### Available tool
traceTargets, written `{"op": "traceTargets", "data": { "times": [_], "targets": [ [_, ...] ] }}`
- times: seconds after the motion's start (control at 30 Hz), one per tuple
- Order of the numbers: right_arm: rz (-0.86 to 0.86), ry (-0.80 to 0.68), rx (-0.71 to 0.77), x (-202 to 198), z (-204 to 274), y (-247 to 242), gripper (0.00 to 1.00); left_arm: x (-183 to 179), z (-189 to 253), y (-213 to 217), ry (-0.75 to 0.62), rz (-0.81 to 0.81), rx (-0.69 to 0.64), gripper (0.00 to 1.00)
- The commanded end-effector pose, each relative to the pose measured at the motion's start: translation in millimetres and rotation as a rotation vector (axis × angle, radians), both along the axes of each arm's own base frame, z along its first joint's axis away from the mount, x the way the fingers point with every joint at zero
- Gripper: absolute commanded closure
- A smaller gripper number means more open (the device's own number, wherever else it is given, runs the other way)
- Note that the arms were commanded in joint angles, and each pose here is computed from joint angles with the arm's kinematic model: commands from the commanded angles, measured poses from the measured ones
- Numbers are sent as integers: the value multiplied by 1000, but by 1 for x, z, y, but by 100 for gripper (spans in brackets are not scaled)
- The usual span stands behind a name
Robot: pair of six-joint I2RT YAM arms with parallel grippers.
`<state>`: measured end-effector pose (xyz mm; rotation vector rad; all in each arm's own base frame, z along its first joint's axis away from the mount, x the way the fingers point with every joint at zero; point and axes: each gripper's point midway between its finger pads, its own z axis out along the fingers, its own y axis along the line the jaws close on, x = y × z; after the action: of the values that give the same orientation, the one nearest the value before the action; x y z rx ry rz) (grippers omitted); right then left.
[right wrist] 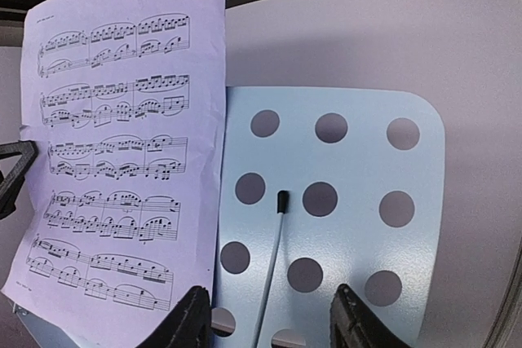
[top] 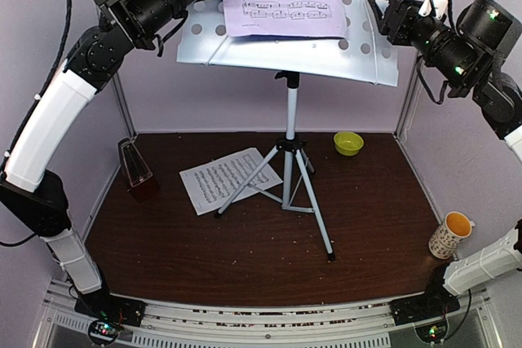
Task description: Set up the instrument practice props
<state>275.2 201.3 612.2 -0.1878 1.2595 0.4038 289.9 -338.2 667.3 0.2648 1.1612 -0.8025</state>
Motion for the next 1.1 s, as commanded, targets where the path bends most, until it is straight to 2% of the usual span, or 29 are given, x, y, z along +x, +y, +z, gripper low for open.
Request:
{"op": "traceTargets", "data": {
  "times": [0.0, 0.37, 0.87, 1.07],
  "targets": [
    [-48, 38, 51, 7, -3, -10, 50, -4, 7, 0, -31, -15, -34, 100],
    [-35, 88, 58, 23, -11, 8, 50, -5, 4, -3, -53, 24, -26, 100],
    [-30, 40, 82, 22, -11, 8, 98, -12, 7, 11, -124, 137, 11, 100],
    [-22, 11, 87, 22, -12, 11, 100, -14, 7, 14, -149, 170, 25, 100]
  ]
}}
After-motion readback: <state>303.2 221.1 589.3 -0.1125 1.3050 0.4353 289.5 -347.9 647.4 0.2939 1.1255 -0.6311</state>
